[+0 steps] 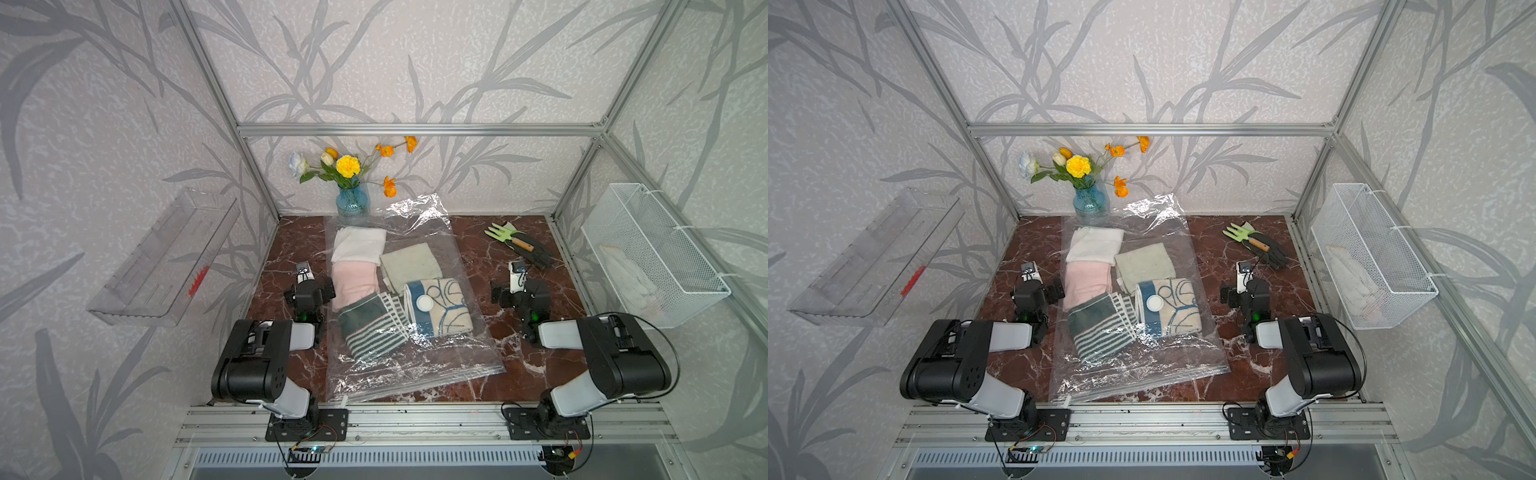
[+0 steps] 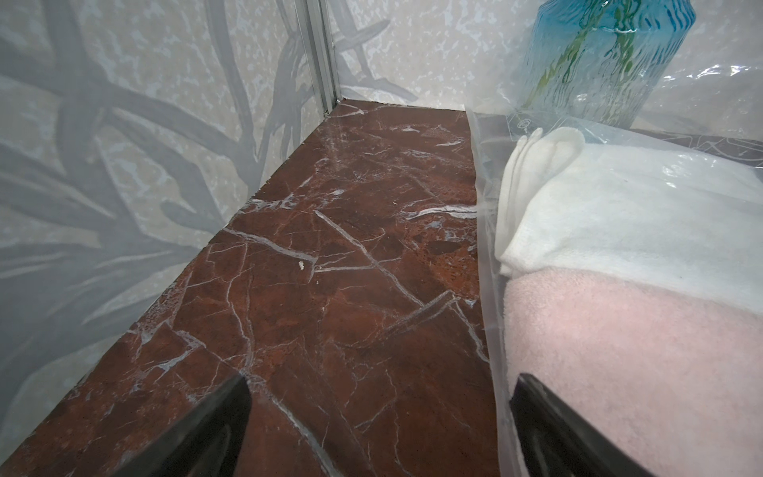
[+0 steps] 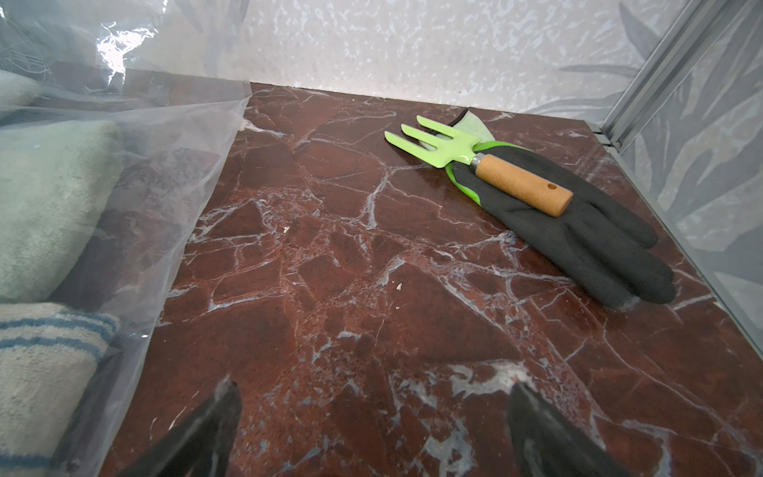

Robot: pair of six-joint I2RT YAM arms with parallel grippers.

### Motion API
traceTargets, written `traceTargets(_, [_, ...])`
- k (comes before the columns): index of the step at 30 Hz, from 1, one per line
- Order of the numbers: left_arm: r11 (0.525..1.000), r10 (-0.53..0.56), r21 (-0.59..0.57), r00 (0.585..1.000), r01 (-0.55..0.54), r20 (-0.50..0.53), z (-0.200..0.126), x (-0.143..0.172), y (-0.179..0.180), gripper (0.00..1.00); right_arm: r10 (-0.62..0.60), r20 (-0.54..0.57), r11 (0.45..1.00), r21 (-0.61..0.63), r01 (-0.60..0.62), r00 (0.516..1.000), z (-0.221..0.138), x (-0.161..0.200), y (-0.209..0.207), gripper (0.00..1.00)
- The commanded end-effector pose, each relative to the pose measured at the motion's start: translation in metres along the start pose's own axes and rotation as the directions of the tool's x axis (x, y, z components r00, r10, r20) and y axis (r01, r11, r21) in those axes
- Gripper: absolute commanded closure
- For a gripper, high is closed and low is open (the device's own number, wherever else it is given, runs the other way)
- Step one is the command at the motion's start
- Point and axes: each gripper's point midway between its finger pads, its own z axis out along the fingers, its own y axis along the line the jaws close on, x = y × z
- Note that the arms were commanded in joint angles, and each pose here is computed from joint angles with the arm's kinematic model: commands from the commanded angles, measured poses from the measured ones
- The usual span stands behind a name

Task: Place the folded towel into the vacuum bag
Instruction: Reset both arms

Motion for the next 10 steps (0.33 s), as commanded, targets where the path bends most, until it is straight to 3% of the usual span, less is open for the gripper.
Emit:
traceTargets(1, [1.000, -0.012, 0.007, 1.000, 0.011, 0.016, -0.0008, -0.0074, -0.0013, 0.01, 0.002, 0.038, 1.000, 0.013, -0.002, 0.999, -0.0002, -0.0163, -0.0029, 0.01])
traceTargets(10, [1.000, -0.011, 0.008, 1.000, 0.011, 0.016, -0.0016, -0.0072, -0.0012, 0.01, 0.002, 0.037, 1.000, 0.013, -0.003, 0.999, -0.0002, -0.0163, -0.0028, 0.01])
